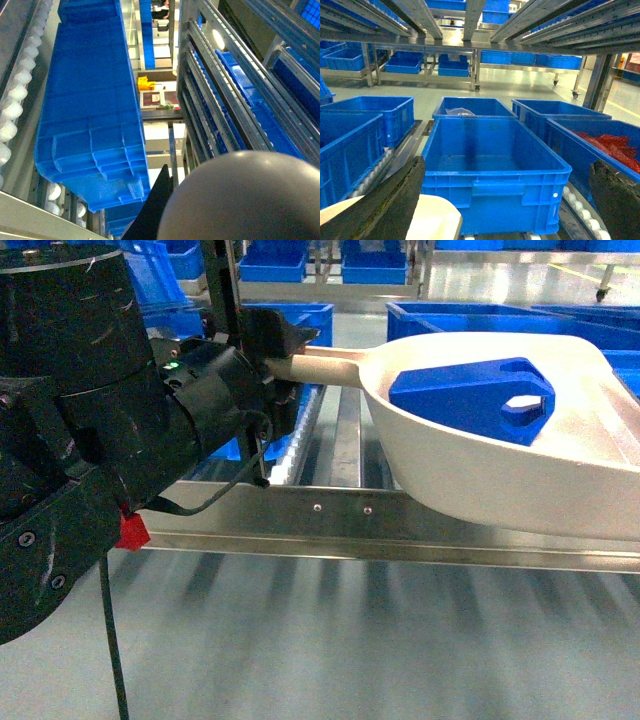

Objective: Place part in tray to right shelf

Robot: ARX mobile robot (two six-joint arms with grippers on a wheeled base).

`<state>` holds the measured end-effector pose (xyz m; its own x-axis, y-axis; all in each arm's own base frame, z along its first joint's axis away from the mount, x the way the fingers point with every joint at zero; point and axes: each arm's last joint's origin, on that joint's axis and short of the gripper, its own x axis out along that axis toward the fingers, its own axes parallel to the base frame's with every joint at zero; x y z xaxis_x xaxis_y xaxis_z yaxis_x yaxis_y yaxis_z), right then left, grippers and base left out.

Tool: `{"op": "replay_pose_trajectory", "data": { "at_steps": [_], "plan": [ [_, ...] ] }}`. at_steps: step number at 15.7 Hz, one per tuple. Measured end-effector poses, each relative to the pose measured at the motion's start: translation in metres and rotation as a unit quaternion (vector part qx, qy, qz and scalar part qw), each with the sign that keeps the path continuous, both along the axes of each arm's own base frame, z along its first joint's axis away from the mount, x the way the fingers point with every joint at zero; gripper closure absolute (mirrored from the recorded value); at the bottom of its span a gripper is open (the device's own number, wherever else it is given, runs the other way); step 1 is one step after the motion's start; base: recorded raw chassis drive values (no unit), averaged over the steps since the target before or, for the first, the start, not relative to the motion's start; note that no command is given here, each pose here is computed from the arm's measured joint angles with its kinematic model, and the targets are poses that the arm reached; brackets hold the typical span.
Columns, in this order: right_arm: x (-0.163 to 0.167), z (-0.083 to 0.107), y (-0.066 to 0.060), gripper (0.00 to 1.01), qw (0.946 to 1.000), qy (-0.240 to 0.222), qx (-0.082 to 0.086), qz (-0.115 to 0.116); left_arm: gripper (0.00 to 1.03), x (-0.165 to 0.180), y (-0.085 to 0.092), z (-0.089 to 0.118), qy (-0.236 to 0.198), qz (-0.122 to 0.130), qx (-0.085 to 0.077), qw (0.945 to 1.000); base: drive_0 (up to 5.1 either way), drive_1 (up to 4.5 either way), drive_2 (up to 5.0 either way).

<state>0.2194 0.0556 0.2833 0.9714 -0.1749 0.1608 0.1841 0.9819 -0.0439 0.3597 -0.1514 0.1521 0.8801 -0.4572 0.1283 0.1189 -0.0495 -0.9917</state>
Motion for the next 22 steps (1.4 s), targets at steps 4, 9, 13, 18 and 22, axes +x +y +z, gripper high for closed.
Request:
{"op": "replay_pose_trajectory", "data": {
  "at_steps": [4, 9, 13, 18, 22],
  "plan": [
    [0.0, 0.0, 0.0, 0.03, 1.0, 0.0, 0.0, 0.0, 0.9, 0.0, 0.0, 0.0, 0.0, 0.0, 0.0, 1.0, 0.0, 0.0, 0.0],
    [0.0, 0.0, 0.0, 0.03, 1.0, 0.0, 0.0, 0.0, 0.9, 0.0, 0.0, 0.0, 0.0, 0.0, 0.0, 1.0, 0.0, 0.0, 0.0],
    [0.0, 0.0, 0.0, 0.03, 1.0, 0.0, 0.0, 0.0, 0.9, 0.0, 0.0, 0.0, 0.0, 0.0, 0.0, 1.0, 0.0, 0.0, 0.0],
    [0.0, 0.0, 0.0, 0.03, 1.0, 0.0, 0.0, 0.0, 0.9, 0.0, 0.0, 0.0, 0.0, 0.0, 0.0, 1.0, 0.0, 0.0, 0.0],
    [0.0, 0.0, 0.0, 0.03, 1.0, -0.001, 0.0, 0.0, 0.9, -0.008, 0.001, 0.034, 0.028, 0.142, 0.116, 0.9827, 0.0, 0.0, 0.0]
  ]
}}
